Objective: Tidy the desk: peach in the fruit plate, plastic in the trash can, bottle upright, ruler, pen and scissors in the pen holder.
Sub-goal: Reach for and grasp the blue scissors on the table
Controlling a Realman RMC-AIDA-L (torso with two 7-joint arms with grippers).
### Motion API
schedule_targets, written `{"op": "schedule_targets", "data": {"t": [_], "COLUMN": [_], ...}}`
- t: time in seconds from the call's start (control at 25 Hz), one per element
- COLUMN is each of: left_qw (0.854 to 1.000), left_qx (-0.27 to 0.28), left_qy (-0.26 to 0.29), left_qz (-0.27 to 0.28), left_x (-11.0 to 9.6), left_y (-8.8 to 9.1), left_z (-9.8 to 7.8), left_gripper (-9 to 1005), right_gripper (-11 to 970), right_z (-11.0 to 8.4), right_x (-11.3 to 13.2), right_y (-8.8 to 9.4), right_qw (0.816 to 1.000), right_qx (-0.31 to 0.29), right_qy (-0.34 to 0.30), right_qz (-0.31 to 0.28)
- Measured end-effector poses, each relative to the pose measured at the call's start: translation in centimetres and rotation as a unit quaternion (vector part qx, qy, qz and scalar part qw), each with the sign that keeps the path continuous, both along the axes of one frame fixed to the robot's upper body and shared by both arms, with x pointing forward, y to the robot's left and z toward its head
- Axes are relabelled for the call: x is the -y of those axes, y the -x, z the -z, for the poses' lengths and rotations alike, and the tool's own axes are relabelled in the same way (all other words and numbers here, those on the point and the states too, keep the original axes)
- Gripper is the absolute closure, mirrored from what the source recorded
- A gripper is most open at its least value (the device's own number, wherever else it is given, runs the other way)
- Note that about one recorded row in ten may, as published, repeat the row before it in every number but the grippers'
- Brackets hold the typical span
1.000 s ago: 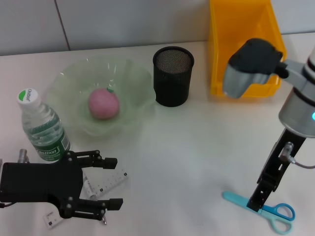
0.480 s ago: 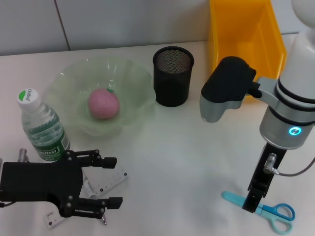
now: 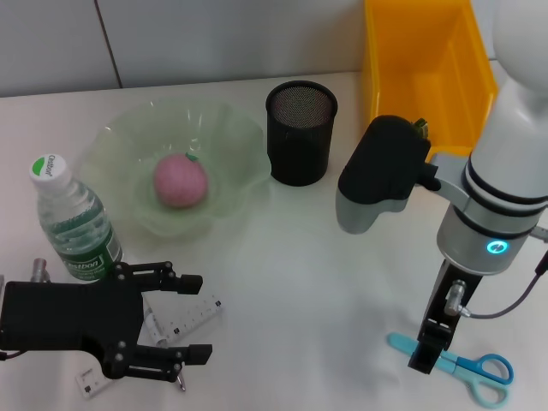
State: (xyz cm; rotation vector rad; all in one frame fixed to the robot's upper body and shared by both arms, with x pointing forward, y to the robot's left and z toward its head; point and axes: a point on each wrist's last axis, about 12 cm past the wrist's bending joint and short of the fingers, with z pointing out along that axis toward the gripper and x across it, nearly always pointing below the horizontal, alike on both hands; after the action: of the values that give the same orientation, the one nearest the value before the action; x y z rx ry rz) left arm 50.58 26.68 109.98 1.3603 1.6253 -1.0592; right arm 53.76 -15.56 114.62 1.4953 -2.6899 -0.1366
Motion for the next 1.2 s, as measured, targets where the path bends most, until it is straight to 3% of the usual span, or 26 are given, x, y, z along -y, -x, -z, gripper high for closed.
{"op": "schedule_targets", "data": {"t": [1.2], "left_qw": [1.0], "left_qx": [0.004], "left_qy": [-0.005], "left_qz": [-0.004], "left_x": [0.1], "left_y": [-0.3], "left_z": [0.0], "left_gripper": [168], "right_gripper": [216], "right_z": [1.6], "right_x": [-0.8], "right_y": [0.7], "right_qw": [1.0], "right_qx": [0.014], "right_qy": [0.005], "right_qz": [-0.026]}}
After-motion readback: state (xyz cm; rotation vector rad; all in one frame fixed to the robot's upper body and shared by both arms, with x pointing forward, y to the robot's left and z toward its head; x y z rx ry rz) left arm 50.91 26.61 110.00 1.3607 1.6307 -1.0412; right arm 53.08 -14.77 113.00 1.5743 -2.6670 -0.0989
